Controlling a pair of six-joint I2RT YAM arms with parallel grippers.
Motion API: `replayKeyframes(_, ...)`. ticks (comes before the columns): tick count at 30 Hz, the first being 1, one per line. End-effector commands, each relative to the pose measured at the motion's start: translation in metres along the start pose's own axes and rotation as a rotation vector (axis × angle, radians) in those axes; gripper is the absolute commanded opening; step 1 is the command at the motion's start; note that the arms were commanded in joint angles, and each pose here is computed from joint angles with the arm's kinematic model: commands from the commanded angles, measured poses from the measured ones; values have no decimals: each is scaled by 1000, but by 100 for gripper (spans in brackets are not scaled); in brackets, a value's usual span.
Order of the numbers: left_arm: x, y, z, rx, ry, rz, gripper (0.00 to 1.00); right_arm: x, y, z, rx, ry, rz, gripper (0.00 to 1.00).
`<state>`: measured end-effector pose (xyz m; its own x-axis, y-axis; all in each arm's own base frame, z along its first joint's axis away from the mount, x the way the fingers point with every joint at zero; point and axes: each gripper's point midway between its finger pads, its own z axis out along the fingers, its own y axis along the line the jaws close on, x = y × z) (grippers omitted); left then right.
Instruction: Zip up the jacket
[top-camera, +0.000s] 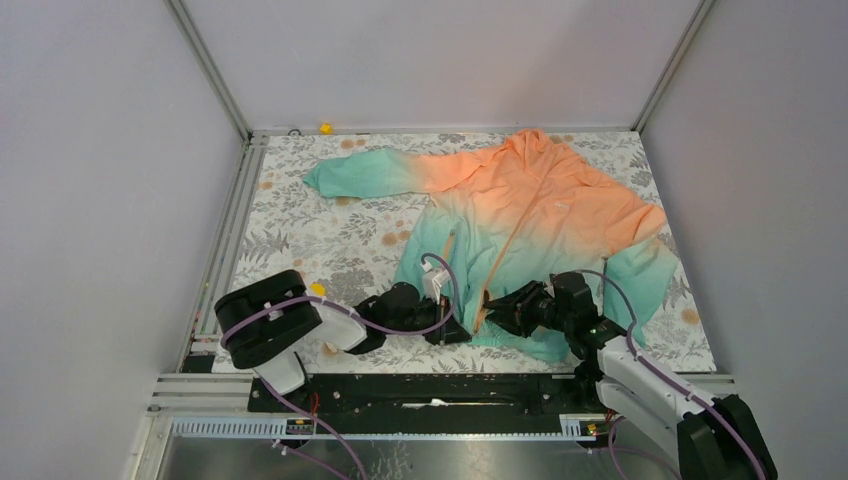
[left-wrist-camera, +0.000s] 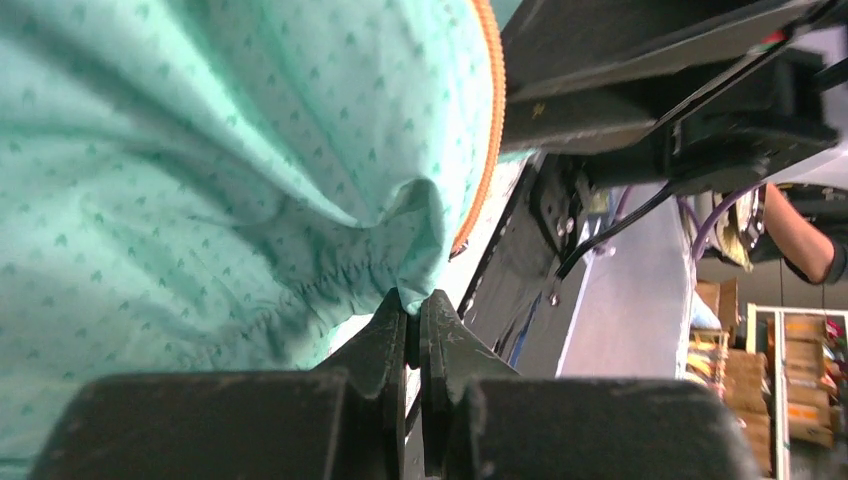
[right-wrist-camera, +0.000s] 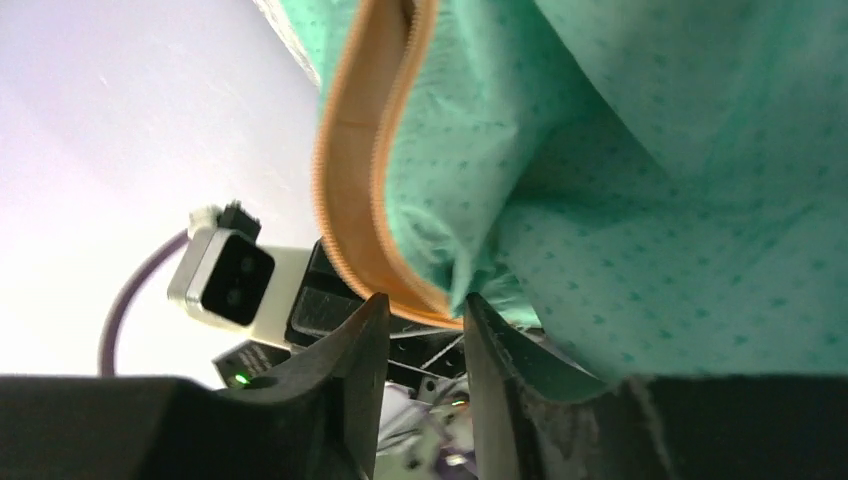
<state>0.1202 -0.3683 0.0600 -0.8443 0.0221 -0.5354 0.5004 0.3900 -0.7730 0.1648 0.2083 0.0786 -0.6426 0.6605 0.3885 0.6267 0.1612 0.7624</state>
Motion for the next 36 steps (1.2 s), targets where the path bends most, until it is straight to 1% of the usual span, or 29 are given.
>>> replayKeyframes(1,22,-2,3,26,133,-48,0,-11,0,-3,-24,-60,-397,47)
replayKeyframes(3,24,-4,1,35,142,-63,0,-10,-3,-4,-28,-52,-514,59)
replayKeyframes(5,24,-6,-1,47,147,-75,0,-8,-5,-7,-24,-33,-629,69)
replayKeyframes(9,23,-15,-6,81,155,-81,0,-10,-12,-23,101,-25,-836,88)
replayKeyframes(12,21,-21,-9,120,152,-93,0,-3,-14,-35,152,6,-907,97)
replayKeyframes(15,20,-19,-9,129,152,-109,0,13,-23,-34,156,65,-922,100)
replayKeyframes(18,21,-16,-10,133,146,-129,0,27,-38,-28,209,78,-957,95)
replayKeyframes(19,21,-16,-11,138,143,-135,0,33,-43,-26,226,78,-973,92)
replayKeyframes(23,24,-14,-12,148,139,-156,0,33,-53,-21,260,42,-1007,73)
replayKeyframes(26,24,-15,-12,160,135,-171,0,39,-60,-13,273,59,-1040,64)
replayKeyframes(28,23,-15,-13,170,133,-179,0,37,-61,-10,284,30,-1085,61)
replayKeyframes(30,22,-15,-15,173,127,-186,0,33,-56,-8,268,-9,-1106,56)
replayKeyframes(34,22,-16,-17,175,124,-198,0,39,-49,1,162,-24,-1050,44)
replayKeyframes(36,22,-18,-17,187,127,-205,0,39,-50,5,136,-25,-1038,41)
